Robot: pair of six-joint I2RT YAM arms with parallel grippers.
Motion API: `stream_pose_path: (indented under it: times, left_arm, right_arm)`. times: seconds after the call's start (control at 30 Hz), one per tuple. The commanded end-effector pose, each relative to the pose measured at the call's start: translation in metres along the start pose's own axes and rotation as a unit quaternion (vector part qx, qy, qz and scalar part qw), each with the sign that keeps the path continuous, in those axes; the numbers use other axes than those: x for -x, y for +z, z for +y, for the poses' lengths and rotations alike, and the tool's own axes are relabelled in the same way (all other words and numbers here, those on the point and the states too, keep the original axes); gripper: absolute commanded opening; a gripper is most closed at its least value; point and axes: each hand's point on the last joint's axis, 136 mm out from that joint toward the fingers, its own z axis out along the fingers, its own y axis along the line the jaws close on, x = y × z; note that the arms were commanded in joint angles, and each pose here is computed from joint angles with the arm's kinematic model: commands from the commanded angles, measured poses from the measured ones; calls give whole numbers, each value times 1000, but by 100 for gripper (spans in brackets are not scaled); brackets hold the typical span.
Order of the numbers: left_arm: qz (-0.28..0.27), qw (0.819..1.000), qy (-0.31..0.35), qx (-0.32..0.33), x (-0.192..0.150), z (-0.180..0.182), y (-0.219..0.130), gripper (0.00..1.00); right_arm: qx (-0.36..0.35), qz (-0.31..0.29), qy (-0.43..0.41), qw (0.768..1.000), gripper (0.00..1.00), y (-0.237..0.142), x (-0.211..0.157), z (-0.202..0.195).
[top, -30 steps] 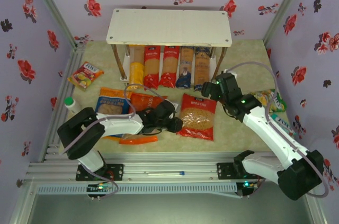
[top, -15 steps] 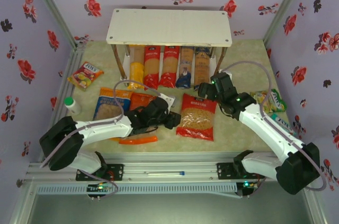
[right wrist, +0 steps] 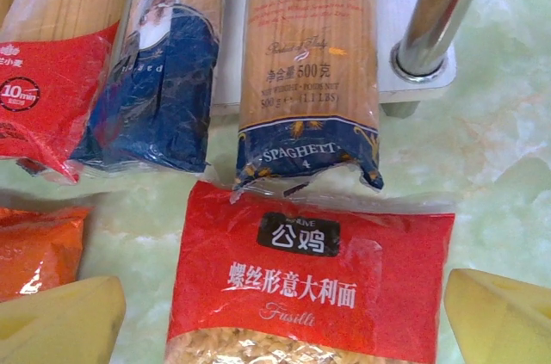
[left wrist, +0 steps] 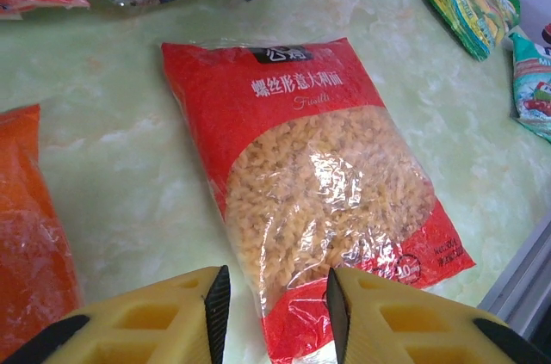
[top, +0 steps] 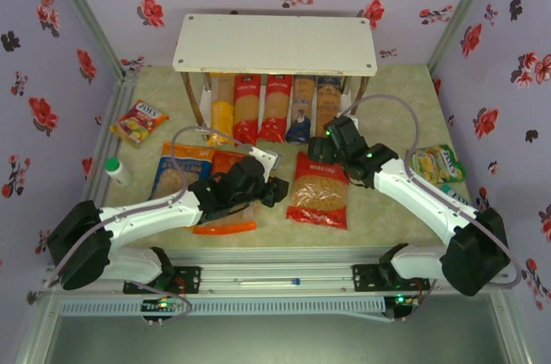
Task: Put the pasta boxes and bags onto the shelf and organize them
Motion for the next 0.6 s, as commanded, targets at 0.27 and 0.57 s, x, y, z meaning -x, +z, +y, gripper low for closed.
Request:
stream_pose_path:
  times: [0.27, 0.57]
  left_arm:
    - [-55, 998, 15, 27, 37, 14, -28, 41]
    - [-90, 993, -4, 80, 68, 48, -57, 45]
  right_arm:
    - [18, -7, -7, 1000, 96, -5, 11, 18]
    - [19, -3, -23, 1000, 97, -5, 11, 27]
